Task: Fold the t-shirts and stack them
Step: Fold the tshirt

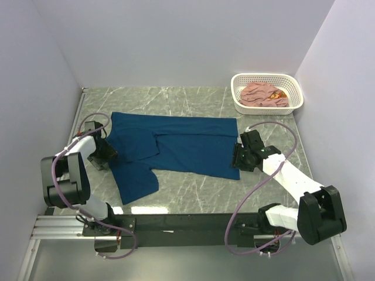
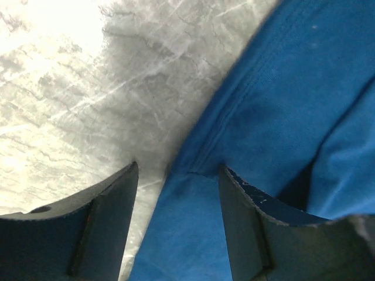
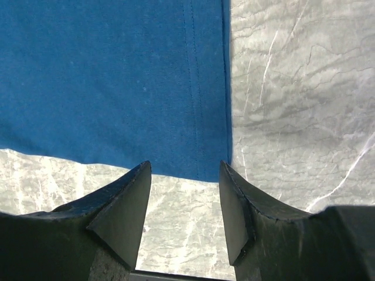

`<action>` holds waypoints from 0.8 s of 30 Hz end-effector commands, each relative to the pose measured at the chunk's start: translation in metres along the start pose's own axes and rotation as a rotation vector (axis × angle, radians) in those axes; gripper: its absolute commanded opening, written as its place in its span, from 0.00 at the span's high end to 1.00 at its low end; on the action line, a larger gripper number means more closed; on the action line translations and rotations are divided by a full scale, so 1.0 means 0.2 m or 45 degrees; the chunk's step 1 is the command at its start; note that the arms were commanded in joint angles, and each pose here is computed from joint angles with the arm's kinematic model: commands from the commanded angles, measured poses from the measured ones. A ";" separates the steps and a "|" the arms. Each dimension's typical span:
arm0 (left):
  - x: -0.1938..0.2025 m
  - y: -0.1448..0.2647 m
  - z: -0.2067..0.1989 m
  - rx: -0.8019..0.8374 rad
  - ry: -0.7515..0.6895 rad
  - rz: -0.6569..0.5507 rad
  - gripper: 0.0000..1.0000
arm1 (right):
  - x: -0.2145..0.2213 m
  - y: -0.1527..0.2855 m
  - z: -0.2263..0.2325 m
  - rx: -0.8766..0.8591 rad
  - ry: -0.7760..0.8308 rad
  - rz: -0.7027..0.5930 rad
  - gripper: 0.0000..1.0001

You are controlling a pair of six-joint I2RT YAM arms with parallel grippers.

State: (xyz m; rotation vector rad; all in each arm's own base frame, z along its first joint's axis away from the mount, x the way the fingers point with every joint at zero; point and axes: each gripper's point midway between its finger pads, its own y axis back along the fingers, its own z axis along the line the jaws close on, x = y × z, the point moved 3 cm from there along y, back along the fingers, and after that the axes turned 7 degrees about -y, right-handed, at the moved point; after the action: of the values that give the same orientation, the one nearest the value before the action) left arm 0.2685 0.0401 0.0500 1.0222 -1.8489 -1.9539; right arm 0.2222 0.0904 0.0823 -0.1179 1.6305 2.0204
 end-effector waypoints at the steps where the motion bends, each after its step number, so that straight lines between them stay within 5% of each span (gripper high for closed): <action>1: -0.09 0.00 -0.04 0.031 -0.016 -0.071 0.37 | -0.04 0.02 -0.01 0.006 -0.015 -0.072 0.43; 7: -0.04 -0.07 0.00 -0.032 -0.034 -0.012 0.45 | 0.00 0.02 -0.05 0.036 -0.024 -0.051 0.45; 20: 0.02 -0.04 0.06 -0.072 -0.066 0.002 0.99 | 0.04 -0.01 -0.15 0.083 -0.139 0.006 0.45; 24: 0.02 -0.04 0.06 -0.063 -0.070 -0.002 0.99 | 0.06 -0.05 -0.13 0.043 -0.175 0.055 0.46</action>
State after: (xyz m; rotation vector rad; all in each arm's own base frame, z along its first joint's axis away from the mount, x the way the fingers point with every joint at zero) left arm 0.2709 0.0454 0.0444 1.0036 -1.8386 -2.0082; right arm 0.2062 0.0664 0.0661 0.0394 1.6449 1.9564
